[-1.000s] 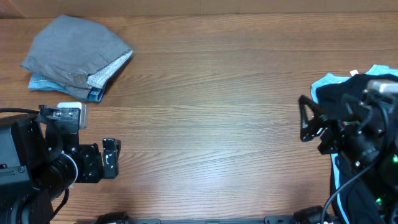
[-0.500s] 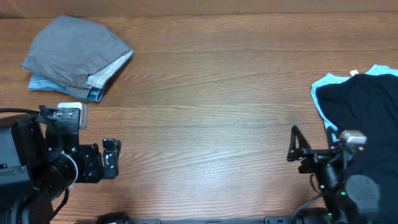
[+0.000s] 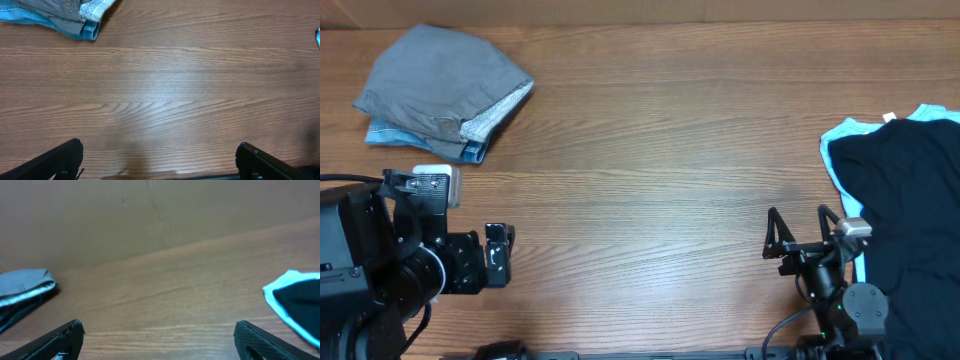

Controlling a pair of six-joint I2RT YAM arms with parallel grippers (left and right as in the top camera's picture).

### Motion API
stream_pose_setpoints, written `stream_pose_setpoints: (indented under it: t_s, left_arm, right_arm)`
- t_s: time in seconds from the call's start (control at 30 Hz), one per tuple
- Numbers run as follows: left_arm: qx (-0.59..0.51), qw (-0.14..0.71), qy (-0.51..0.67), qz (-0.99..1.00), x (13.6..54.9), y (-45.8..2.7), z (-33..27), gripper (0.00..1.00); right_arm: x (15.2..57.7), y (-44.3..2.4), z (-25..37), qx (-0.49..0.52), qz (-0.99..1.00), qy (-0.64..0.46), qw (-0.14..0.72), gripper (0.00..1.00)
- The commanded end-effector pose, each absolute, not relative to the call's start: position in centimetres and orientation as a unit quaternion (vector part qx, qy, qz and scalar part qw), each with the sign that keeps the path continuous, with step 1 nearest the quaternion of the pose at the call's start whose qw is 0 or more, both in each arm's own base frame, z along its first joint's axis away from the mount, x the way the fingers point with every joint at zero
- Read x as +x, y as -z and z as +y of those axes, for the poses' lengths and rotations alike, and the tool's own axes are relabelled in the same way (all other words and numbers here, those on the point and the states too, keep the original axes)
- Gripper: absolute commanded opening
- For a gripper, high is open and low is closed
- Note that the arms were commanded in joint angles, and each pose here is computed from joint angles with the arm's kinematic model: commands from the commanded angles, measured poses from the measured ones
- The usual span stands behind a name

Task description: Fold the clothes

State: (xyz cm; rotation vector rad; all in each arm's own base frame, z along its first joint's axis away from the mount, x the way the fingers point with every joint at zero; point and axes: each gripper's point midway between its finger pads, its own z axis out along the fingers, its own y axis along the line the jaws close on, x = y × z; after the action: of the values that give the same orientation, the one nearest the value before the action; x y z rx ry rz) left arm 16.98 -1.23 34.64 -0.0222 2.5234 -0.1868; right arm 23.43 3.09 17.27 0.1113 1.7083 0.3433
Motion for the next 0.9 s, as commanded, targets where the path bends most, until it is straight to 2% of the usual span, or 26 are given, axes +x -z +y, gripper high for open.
stream_pose_setpoints:
  t_s: [0.0,0.23,0.87]
  left_arm:
    - [-0.007,0.300,0.071,0.951,16.95,-34.57,-1.33,1.00]
    - [-0.007,0.300,0.071,0.951,16.95,-34.57,-1.33,1.00]
    - [-0.007,0.300,0.071,0.951,16.95,-34.57,-1.33,1.00]
  right_arm:
    - [23.70,-16.17,3.08,0.050,0.749,-0.152,0.642,1.00]
    - [24.12,-16.97,3.09,0.045,0.727,-0.155,0.667,1.00]
    - [24.12,-16.99,3.09,0.046,0.727,-0.155,0.668,1.00]
